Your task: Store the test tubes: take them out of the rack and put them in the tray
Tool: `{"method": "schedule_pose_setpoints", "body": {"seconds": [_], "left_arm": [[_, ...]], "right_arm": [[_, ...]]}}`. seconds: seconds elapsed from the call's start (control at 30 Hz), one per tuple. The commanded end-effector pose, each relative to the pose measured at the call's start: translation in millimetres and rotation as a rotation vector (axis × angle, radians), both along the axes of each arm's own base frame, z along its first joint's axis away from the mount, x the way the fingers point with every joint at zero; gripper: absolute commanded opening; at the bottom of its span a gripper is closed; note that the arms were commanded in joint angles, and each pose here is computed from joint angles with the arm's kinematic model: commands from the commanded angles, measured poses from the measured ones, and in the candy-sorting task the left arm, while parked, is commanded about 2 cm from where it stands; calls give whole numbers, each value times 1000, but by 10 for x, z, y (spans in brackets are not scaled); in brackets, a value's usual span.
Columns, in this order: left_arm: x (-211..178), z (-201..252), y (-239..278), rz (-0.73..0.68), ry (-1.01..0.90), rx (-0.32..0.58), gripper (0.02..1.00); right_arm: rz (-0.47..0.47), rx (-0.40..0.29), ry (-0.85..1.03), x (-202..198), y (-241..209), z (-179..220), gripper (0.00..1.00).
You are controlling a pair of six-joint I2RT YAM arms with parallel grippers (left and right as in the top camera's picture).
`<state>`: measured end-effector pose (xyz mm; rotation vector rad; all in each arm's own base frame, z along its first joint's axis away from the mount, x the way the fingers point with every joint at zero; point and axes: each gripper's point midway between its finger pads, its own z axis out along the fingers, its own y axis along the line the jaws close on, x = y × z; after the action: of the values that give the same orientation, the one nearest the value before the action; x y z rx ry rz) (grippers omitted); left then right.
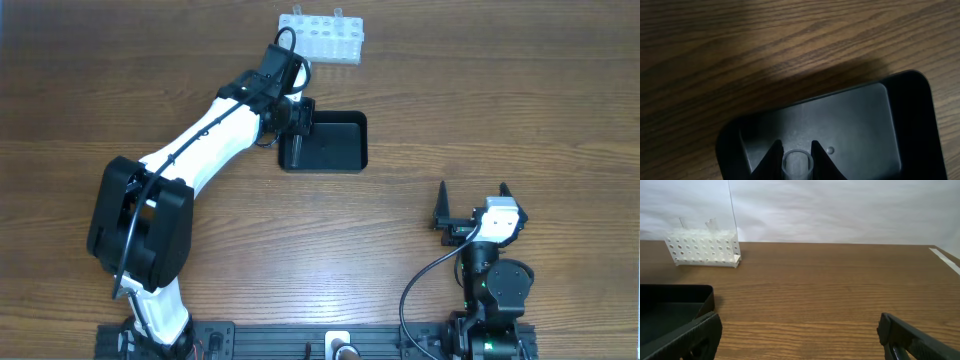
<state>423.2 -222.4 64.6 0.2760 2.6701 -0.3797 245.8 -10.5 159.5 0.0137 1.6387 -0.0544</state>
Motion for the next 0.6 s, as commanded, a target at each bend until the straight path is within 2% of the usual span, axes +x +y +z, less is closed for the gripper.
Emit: {"method": "schedule_pose_setpoints", "body": {"seconds": [0.03, 0.2, 0.37, 0.53, 0.6], "left_arm": [[55, -38, 50, 27, -5, 19, 150], [74, -41, 89, 39, -14, 40, 174], [77, -43, 95, 41, -16, 43, 338], [117, -32, 122, 53, -35, 57, 364], [205, 19, 119, 64, -77, 56, 430]], "right_arm": [[-16, 4, 9, 1, -31, -35, 993], [-15, 4, 9, 1, -30, -35, 991], [-16, 4, 9, 1, -31, -35, 991], [-15, 4, 9, 1, -30, -35, 991], [-16, 4, 9, 1, -31, -35, 991]]}}
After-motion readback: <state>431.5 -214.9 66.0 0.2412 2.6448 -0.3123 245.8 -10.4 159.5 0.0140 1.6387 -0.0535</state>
